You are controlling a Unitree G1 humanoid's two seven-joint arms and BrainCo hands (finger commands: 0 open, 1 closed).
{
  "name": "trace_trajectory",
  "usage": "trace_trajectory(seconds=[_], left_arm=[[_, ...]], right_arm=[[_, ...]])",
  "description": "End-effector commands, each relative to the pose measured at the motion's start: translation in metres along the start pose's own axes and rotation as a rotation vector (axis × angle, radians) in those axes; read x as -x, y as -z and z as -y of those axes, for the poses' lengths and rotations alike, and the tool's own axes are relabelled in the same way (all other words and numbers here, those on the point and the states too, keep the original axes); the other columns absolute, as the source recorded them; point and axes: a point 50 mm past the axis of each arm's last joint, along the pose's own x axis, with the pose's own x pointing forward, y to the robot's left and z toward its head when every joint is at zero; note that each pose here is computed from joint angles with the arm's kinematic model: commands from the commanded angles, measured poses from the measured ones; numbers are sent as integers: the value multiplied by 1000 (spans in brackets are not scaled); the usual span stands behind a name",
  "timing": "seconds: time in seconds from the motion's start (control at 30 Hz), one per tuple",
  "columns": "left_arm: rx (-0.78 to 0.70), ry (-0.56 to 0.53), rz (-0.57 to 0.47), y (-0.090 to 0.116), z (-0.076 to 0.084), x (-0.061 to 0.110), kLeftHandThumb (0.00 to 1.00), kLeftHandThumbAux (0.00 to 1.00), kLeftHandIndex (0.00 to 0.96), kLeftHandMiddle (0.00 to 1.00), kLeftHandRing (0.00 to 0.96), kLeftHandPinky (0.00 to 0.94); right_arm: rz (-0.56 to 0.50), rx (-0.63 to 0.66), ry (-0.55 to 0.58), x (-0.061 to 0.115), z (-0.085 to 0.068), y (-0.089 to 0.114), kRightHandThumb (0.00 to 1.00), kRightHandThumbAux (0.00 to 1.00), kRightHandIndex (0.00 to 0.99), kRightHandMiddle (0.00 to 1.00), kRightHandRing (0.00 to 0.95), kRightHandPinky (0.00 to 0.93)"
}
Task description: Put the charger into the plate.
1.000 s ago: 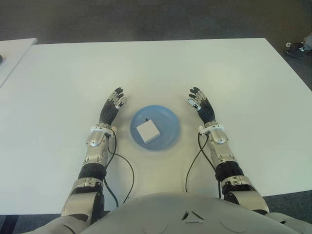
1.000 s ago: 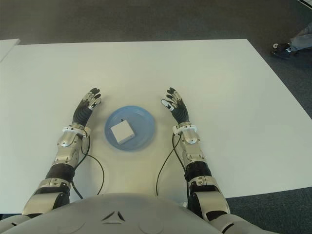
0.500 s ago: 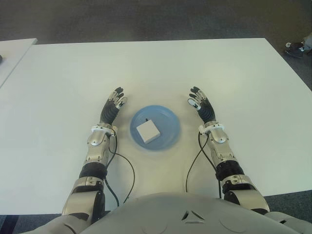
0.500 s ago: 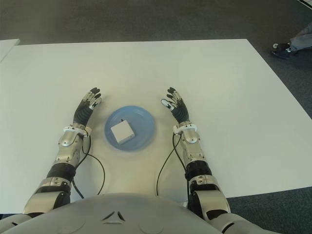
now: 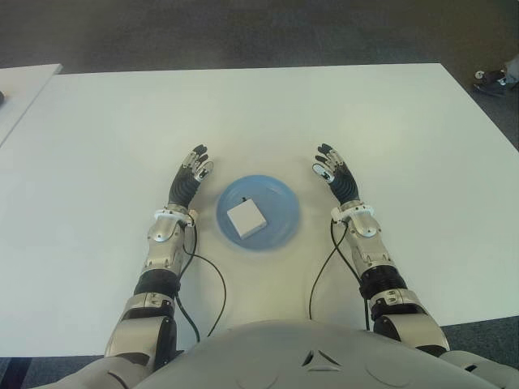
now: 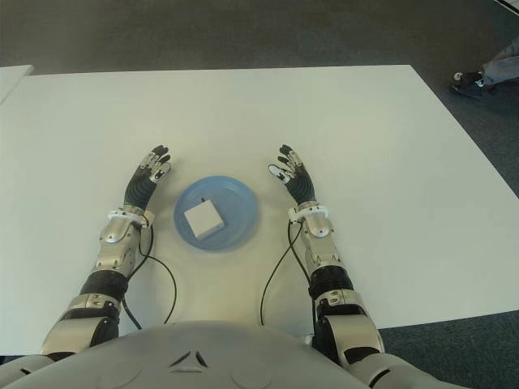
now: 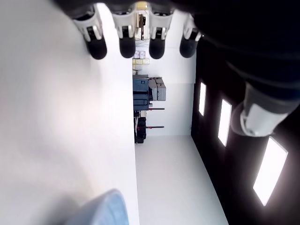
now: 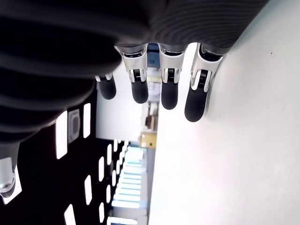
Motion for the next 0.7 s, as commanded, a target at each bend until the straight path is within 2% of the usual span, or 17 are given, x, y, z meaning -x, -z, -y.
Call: trace_trajectory(seconds=[0.03, 0.7], left_arm=[[14, 9, -58, 9, 4, 2, 0, 506, 0, 0, 0, 0], [16, 16, -64, 9, 6, 2, 0, 502, 0, 0, 0, 0]], right_arm=[[-214, -25, 9, 25, -1, 43, 0, 487, 68, 124, 123, 137], [-196, -30, 1, 25, 0, 45, 0, 509, 64, 132, 135, 146]])
